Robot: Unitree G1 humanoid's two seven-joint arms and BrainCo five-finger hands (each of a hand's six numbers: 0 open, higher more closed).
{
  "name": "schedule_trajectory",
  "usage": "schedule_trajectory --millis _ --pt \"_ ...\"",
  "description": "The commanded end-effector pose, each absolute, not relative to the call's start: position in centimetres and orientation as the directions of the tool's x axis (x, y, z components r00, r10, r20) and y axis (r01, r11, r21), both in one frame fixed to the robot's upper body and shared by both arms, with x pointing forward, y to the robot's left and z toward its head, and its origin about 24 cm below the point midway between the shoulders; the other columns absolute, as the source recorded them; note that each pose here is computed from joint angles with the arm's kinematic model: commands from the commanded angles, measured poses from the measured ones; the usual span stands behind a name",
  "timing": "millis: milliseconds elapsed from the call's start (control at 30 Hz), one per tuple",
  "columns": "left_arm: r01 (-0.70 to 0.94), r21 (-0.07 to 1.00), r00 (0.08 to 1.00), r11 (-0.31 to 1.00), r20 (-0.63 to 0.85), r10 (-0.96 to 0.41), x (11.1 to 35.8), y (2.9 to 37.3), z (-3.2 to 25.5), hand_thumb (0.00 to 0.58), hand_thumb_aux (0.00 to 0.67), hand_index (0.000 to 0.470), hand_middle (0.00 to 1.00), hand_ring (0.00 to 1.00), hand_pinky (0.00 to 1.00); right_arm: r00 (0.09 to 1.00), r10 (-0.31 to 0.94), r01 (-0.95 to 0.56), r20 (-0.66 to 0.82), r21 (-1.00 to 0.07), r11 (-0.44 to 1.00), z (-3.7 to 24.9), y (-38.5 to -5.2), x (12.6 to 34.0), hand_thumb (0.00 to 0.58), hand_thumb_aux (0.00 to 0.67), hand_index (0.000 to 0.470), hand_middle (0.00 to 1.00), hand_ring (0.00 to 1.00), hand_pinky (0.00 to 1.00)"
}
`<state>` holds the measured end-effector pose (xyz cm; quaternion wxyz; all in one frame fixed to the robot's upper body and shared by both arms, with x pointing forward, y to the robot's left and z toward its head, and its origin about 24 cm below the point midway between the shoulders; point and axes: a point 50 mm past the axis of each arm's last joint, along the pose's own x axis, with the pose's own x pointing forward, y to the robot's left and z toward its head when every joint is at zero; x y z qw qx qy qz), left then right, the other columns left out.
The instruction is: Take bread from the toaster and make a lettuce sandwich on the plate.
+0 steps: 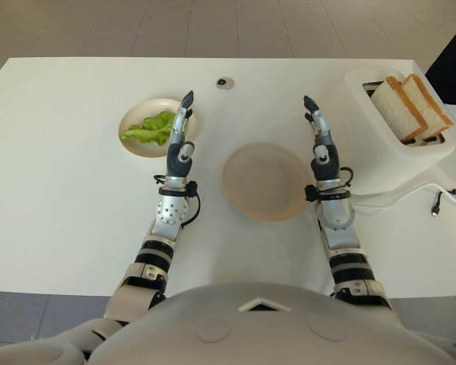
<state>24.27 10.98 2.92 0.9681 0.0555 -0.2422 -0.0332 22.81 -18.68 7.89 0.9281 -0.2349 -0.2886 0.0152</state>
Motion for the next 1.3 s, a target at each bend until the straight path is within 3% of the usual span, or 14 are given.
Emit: schedule_trajectory --millis 33,100,200,300,567,600,633,667,700,833,1000,1100,1200,1300 --pt "0.05 0.155 0.938 0.987 0.331 -0.099 22.5 11.5 -0.2 0.0 0.0 0.0 0.0 0.0 0.0 0.742 0.083 0.484 0.665 -0.618 0.619 16.0 -26.4 21.0 0.0 0.0 0.0 0.0 0.0 0.0" --pt "0.068 0.173 0.937 0.983 0.328 -0.122 22.3 11.1 -0.3 0.0 0.0 0.0 0.0 0.0 0.0 0.766 -0.017 0.593 0.643 -0.696 0.404 18.0 -30.6 20.1 0.0 0.0 0.0 0.0 0.0 0.0" --pt "0.088 0.208 0.933 0.974 0.326 -0.154 22.0 10.6 -0.5 0.0 0.0 0.0 0.0 0.0 0.0 0.841 -0.22 0.535 0.494 -0.818 0.212 16.6 -35.8 19.4 0.0 0.0 0.0 0.0 0.0 0.0" --pt "0.08 0.217 0.935 0.973 0.321 -0.149 21.7 10.7 -0.6 0.0 0.0 0.0 0.0 0.0 0.0 0.884 -0.32 0.409 0.34 -0.895 0.18 13.6 -37.9 19.3 0.0 0.0 0.0 0.0 0.0 0.0" --pt "0.059 0.249 0.928 0.967 0.344 -0.146 21.5 11.0 -0.3 0.0 0.0 0.0 0.0 0.0 0.0 0.928 -0.321 0.259 0.189 -0.946 0.192 10.3 -37.8 20.1 0.0 0.0 0.0 0.0 0.0 0.0" --pt "0.056 0.251 0.926 0.966 0.348 -0.144 21.5 11.1 -0.3 0.0 0.0 0.0 0.0 0.0 0.0 0.931 -0.308 0.26 0.194 -0.947 0.19 10.4 -37.6 20.5 0.172 0.108 0.076 0.0 0.0 0.0" --pt "0.054 0.252 0.925 0.966 0.351 -0.143 21.5 11.1 -0.2 0.0 0.0 0.0 0.0 0.0 0.0 0.934 -0.293 0.263 0.203 -0.947 0.185 10.7 -37.3 20.8 0.491 0.407 0.286 0.0 0.0 0.0" --pt "0.053 0.253 0.924 0.966 0.354 -0.143 21.5 11.0 -0.1 0.0 0.0 0.0 0.0 0.0 0.0 0.937 -0.275 0.273 0.218 -0.945 0.181 11.0 -37.0 21.0 0.564 0.557 0.391 0.0 0.0 0.0" --pt "0.053 0.254 0.923 0.966 0.356 -0.145 21.6 11.0 -0.1 0.0 0.0 0.0 0.0 0.0 0.0 0.938 -0.259 0.281 0.231 -0.944 0.175 11.3 -36.7 21.2 0.58 0.67 0.47 0.0 0.0 0.0" --pt "0.055 0.257 0.92 0.965 0.362 -0.148 21.5 10.8 0.0 0.0 0.0 0.0 0.0 0.0 0.0 0.93 -0.204 0.339 0.306 -0.928 0.155 12.5 -35.5 21.1 0.58 0.67 0.47 0.0 0.0 0.0" --pt "0.059 0.259 0.92 0.964 0.362 -0.153 21.4 10.8 0.0 0.0 0.0 0.0 0.0 0.0 0.0 0.881 -0.158 0.468 0.446 -0.869 0.16 14.5 -34.1 21.0 0.58 0.67 0.47 0.1 0.1 0.1" --pt "0.057 0.258 0.92 0.964 0.361 -0.152 21.4 10.9 0.0 0.0 0.0 0.0 0.0 0.0 0.0 0.723 -0.143 0.69 0.676 -0.701 0.178 17.6 -33.3 20.3 0.58 0.67 0.47 0.2 0.2 0.2" --pt "0.051 0.254 0.921 0.966 0.361 -0.144 21.4 11.0 0.1 0.0 0.0 0.0 0.0 0.0 0.0 0.5 -0.044 0.822 0.865 -0.458 0.339 21.2 -30.3 19.2 0.58 0.67 0.47 0.3 0.3 0.3" --pt "0.038 0.25 0.921 0.967 0.367 -0.131 21.6 11.2 0.2 0.0 0.0 0.0 0.0 0.0 0.0 0.548 0.043 0.629 0.835 -0.446 0.636 20.8 -26.2 20.2 0.58 0.67 0.47 0.38 0.38 0.38"
